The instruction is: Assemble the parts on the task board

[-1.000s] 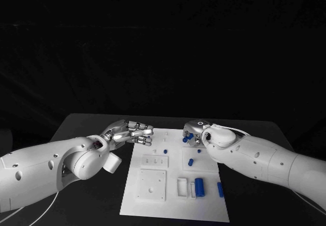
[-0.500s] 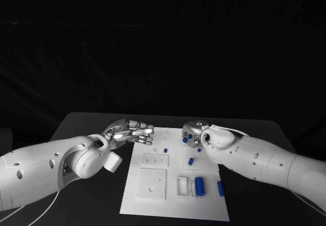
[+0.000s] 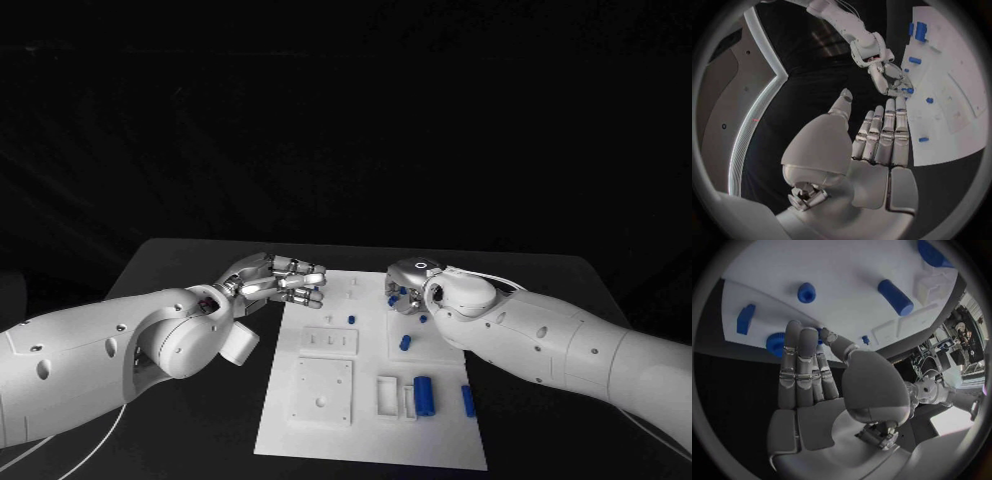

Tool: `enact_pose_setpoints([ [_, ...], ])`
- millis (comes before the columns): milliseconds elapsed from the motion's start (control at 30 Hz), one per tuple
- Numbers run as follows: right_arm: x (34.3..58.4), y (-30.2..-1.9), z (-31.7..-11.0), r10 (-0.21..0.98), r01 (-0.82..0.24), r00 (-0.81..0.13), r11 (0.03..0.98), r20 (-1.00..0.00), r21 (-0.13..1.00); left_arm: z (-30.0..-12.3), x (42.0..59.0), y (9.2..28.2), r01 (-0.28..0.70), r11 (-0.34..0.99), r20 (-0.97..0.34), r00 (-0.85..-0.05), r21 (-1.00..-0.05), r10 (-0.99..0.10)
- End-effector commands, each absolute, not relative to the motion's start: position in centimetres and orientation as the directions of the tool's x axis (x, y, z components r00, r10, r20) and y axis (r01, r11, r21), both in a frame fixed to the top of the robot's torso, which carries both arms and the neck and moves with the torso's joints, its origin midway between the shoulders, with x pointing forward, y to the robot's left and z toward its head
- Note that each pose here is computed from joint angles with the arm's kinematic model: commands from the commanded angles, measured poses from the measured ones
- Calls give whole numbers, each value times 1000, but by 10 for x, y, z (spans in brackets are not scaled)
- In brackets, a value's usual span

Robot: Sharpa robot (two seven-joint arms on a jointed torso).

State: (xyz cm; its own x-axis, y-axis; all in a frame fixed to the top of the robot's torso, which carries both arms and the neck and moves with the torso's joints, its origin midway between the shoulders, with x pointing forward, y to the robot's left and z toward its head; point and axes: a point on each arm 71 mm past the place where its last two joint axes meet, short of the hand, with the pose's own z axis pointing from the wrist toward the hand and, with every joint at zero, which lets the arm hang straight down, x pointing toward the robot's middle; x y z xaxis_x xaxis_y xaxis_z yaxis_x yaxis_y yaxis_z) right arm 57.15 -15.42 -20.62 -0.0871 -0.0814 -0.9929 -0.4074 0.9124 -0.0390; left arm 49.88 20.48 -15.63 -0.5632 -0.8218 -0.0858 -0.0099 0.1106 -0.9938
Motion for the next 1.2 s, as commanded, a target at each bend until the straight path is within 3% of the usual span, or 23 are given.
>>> enact_pose_setpoints([
  [33, 572, -155, -208, -97, -389, -94, 920, -991, -53, -155, 498, 202, -7, 106, -82, -578, -994, -812],
  [633, 572, -155, -209, -88, -371, -55, 926, -995, -62, -154, 500, 203, -8, 109, -85, -574, -994, -814],
  [1200, 570, -138, -186, -11, -370, 72, 928, -997, -37, -154, 501, 203, -8, 112, -87, -571, -994, -816],
])
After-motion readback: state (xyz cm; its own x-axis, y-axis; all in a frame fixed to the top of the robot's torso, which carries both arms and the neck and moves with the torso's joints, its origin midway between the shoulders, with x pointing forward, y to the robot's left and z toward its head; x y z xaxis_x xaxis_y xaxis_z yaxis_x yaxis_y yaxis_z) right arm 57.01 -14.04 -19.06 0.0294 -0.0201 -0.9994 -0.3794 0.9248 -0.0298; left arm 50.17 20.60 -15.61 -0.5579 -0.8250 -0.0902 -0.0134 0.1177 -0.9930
